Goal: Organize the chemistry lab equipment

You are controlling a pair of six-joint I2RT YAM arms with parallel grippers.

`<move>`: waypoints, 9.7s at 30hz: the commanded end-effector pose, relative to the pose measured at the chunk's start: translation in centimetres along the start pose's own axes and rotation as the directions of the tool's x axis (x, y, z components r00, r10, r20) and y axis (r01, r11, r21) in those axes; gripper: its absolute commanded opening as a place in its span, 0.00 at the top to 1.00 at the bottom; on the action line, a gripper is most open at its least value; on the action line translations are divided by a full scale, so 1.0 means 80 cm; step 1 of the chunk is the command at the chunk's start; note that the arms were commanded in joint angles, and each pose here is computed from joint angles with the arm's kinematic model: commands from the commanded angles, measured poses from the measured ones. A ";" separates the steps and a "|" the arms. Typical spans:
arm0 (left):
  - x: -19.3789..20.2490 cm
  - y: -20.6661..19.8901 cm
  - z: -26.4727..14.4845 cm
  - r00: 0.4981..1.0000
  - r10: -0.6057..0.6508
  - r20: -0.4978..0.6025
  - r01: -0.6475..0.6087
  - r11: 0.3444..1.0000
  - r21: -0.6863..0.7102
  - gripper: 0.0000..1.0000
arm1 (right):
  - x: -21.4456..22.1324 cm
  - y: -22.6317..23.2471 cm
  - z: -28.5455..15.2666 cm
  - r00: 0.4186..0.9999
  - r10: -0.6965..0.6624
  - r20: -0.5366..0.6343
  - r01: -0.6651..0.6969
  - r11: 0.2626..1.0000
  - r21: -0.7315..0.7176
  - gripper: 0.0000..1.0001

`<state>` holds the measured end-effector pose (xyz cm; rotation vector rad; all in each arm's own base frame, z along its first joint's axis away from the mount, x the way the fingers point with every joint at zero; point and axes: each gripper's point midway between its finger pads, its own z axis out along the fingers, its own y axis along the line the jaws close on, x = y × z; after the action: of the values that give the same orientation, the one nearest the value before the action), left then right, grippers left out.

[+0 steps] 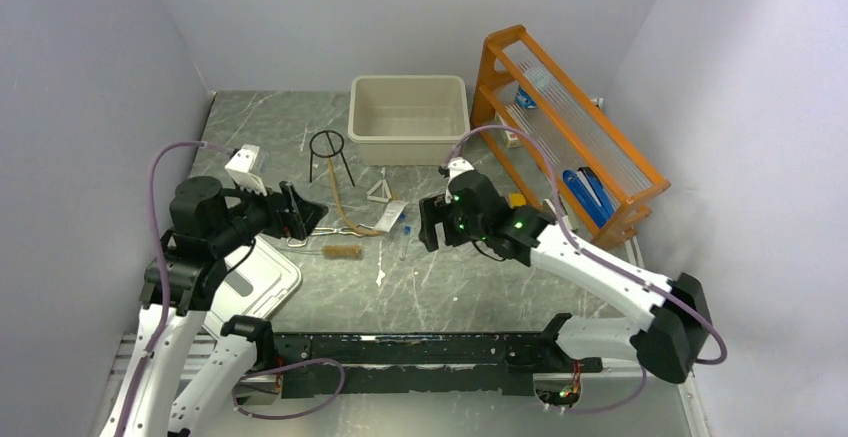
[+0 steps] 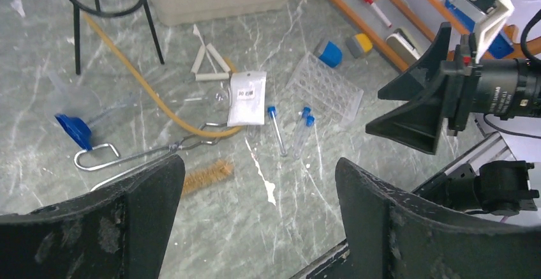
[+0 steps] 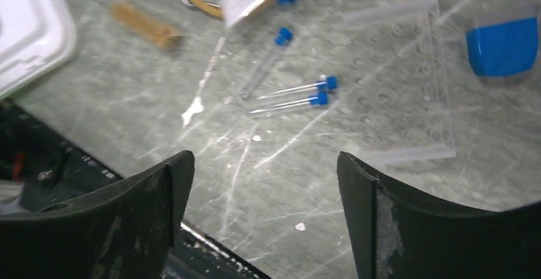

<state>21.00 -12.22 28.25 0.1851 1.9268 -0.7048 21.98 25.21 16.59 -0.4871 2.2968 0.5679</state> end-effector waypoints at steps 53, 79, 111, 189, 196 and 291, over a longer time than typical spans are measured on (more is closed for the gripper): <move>0.113 0.012 0.096 0.933 -0.292 -0.211 0.319 0.942 0.106 0.28 | 0.138 -0.066 0.143 0.912 0.349 -0.215 -0.198 0.835 0.514 0.76; 0.096 -0.134 0.134 0.918 -0.333 -0.215 0.396 0.794 0.461 0.19 | -0.129 0.058 0.014 0.834 0.506 0.222 -0.389 0.823 -0.414 0.79; 0.085 -0.156 0.141 0.984 0.050 -0.172 0.056 0.826 0.560 0.95 | -0.116 0.046 -0.005 0.903 0.430 0.020 -0.381 0.819 -0.429 0.43; 0.075 -0.044 0.151 0.992 0.056 -0.109 -0.049 0.997 0.067 0.24 | -0.044 -0.148 0.100 0.927 -0.060 0.369 -0.100 0.910 0.401 0.88; 0.077 -0.042 0.152 0.992 0.056 -0.111 -0.049 0.997 0.061 0.24 | -0.031 -0.157 0.110 0.931 -0.081 0.356 -0.087 0.898 0.432 0.88; 0.261 -0.045 0.239 0.845 -0.007 -0.535 -0.113 0.975 -0.191 0.54 | 0.023 -0.102 0.027 0.925 0.309 0.222 -0.349 0.922 0.169 0.65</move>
<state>23.47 -30.29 6.93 0.3957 2.4934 -0.5623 26.74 18.79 12.19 0.0419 2.2145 0.4386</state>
